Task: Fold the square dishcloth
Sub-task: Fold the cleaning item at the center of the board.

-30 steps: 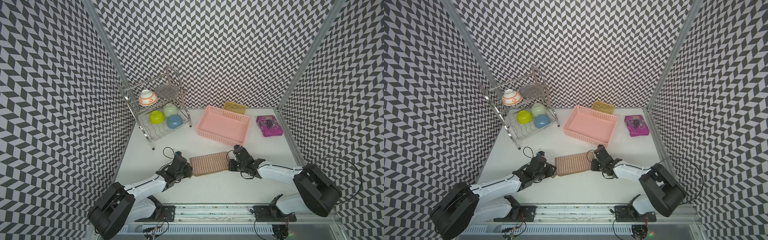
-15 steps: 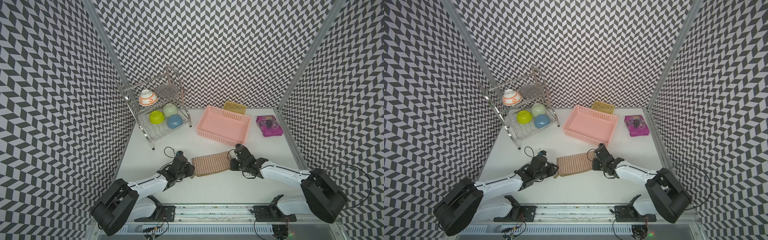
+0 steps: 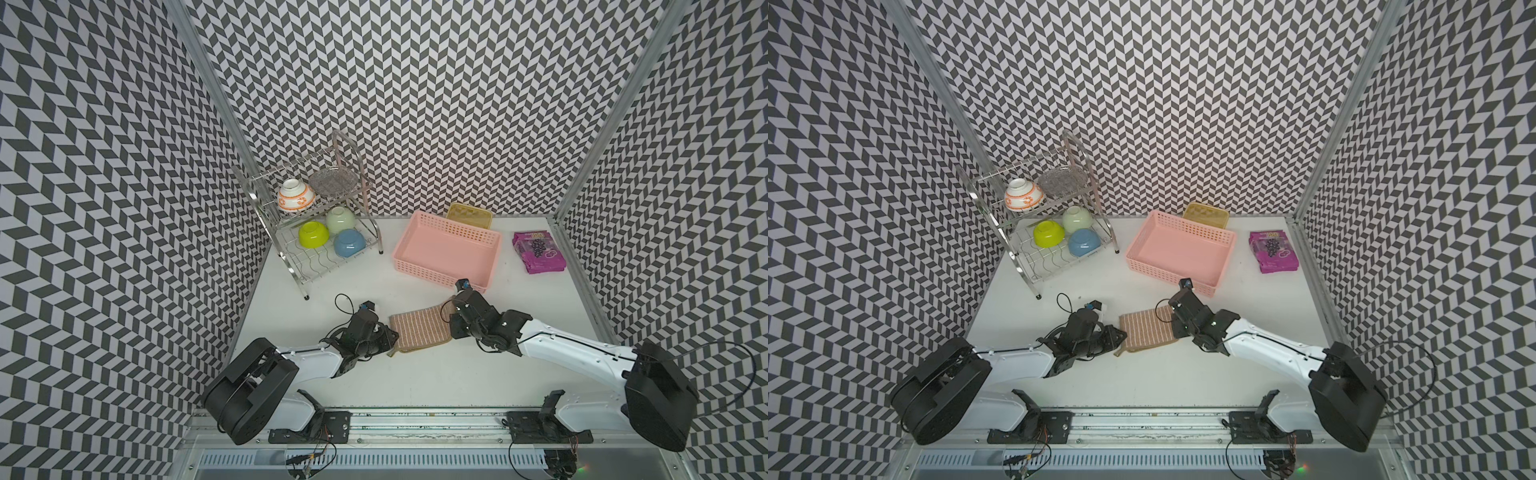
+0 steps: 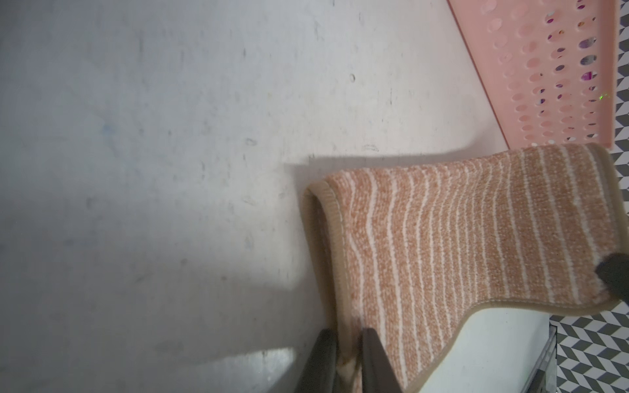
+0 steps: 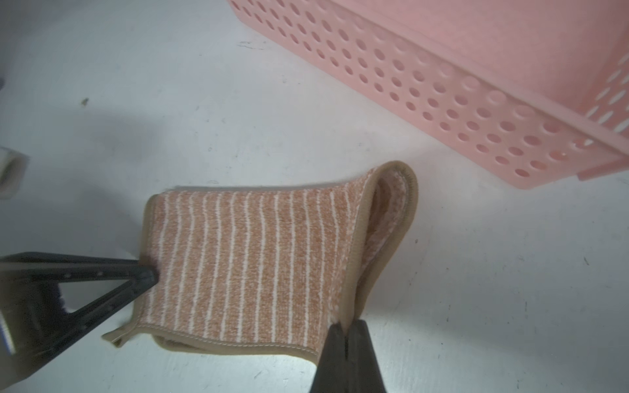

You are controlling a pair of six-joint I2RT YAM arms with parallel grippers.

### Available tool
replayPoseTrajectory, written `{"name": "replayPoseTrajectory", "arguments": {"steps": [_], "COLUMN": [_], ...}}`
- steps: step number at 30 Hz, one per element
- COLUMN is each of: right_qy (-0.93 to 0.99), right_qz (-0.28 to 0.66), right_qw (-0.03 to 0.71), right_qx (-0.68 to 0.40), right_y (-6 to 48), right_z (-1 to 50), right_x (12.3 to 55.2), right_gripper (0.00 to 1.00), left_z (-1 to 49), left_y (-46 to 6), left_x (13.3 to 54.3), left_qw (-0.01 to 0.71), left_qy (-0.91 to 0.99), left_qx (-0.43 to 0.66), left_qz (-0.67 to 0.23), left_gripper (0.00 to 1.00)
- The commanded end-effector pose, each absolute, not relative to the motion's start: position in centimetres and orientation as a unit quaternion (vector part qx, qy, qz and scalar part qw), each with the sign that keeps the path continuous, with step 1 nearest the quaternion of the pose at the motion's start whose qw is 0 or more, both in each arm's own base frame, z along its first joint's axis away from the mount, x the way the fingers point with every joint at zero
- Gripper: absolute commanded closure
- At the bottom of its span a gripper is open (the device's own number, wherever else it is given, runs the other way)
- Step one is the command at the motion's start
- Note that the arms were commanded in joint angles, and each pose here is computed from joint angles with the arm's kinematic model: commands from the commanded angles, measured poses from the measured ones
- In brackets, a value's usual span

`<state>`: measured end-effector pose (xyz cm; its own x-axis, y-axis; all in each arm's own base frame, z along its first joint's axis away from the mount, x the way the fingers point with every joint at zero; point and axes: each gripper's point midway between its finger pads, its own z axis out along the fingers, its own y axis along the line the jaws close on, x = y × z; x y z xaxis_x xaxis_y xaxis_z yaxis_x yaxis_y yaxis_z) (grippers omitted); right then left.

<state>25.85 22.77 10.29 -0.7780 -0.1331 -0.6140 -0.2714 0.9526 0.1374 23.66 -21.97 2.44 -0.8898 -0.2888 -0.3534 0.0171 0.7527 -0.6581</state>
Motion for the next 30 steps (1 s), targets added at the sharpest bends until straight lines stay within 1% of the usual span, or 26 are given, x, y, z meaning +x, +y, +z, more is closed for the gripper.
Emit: {"name": "replayPoseTrajectory", "arguments": {"steps": [1, 8, 11, 15, 19, 25, 30], "right_qy": [0.928, 0.917, 0.916, 0.913, 0.913, 0.911, 0.906], "right_qz": [0.12, 0.187, 0.203, 0.224, 0.231, 0.25, 0.271], "right_qw": [0.327, 0.296, 0.285, 0.273, 0.263, 0.252, 0.244], "right_qx": [-0.135, -0.191, -0.197, -0.204, -0.207, -0.212, -0.217], "right_y": [24.8, 30.2, 31.3, 32.4, 33.0, 34.0, 35.1], "right_z": [11.5, 10.8, 10.3, 10.0, 9.5, 9.3, 9.5], "right_x": [25.8, 24.1, 23.7, 23.4, 23.1, 22.9, 22.5], "right_gripper": [1.0, 1.0, 1.0, 1.0, 1.0, 1.0, 1.0], "left_z": [1.7, 1.7, 1.9, 2.2, 2.4, 1.8, 1.4], "left_y": [-21.9, -21.9, -21.9, -21.6, -21.3, -21.5, -21.7], "left_x": [23.2, 23.4, 23.3, 22.9, 22.4, 21.3, 21.1], "left_qw": [0.213, 0.215, 0.216, 0.215, 0.212, 0.193, 0.188], "left_qy": [0.911, 0.909, 0.907, 0.908, 0.909, 0.91, 0.91], "left_qx": [-0.08, -0.087, -0.087, -0.086, -0.083, -0.073, -0.071], "left_qz": [-0.343, -0.348, -0.35, -0.349, -0.348, -0.359, -0.363], "left_gripper": [0.82, 0.81, 0.77, 0.69, 0.67, 0.77, 0.86]}}
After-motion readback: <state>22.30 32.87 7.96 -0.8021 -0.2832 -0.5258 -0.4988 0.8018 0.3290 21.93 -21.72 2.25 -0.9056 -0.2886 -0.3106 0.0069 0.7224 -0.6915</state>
